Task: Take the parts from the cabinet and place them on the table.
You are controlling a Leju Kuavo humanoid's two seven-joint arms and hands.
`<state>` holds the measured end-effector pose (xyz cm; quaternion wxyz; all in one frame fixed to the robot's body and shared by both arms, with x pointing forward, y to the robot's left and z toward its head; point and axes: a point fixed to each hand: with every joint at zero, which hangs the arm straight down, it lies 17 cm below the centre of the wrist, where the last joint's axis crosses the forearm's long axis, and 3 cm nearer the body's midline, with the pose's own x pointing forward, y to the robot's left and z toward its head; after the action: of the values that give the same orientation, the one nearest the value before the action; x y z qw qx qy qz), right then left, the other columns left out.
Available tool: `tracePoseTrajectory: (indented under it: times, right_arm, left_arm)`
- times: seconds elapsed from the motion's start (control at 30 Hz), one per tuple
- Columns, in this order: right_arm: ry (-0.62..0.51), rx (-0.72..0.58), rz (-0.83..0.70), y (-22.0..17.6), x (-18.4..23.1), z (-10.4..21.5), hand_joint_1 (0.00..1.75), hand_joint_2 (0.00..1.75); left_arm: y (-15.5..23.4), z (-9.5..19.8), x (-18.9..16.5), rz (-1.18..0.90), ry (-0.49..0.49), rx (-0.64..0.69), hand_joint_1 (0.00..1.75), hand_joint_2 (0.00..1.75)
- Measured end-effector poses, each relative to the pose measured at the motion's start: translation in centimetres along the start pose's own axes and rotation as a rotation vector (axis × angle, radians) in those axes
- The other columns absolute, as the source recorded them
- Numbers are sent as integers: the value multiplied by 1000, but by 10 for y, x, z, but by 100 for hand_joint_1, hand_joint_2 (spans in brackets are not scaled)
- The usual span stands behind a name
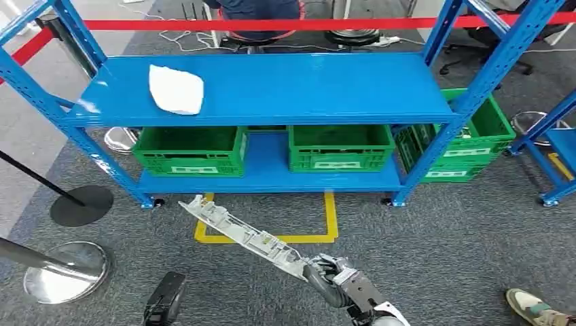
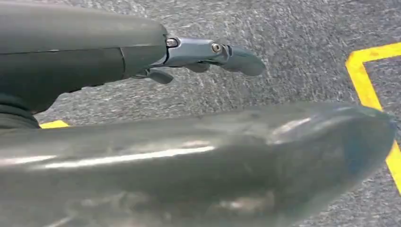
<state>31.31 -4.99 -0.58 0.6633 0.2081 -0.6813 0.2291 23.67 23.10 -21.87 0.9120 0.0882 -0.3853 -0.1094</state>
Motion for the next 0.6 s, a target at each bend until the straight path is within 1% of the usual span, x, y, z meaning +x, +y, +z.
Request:
tracePoseTrajectory:
  times: [0.37,0.6]
  right_arm:
    - [5,-20,39,-1,-3,-1,175,175]
    - [-22,-5,-17,4,5,-3,175,175]
  left_arm:
    - [0,2,-4,-2,7,1,0,0]
    - [1,1,-3,-7,2,0,0,0]
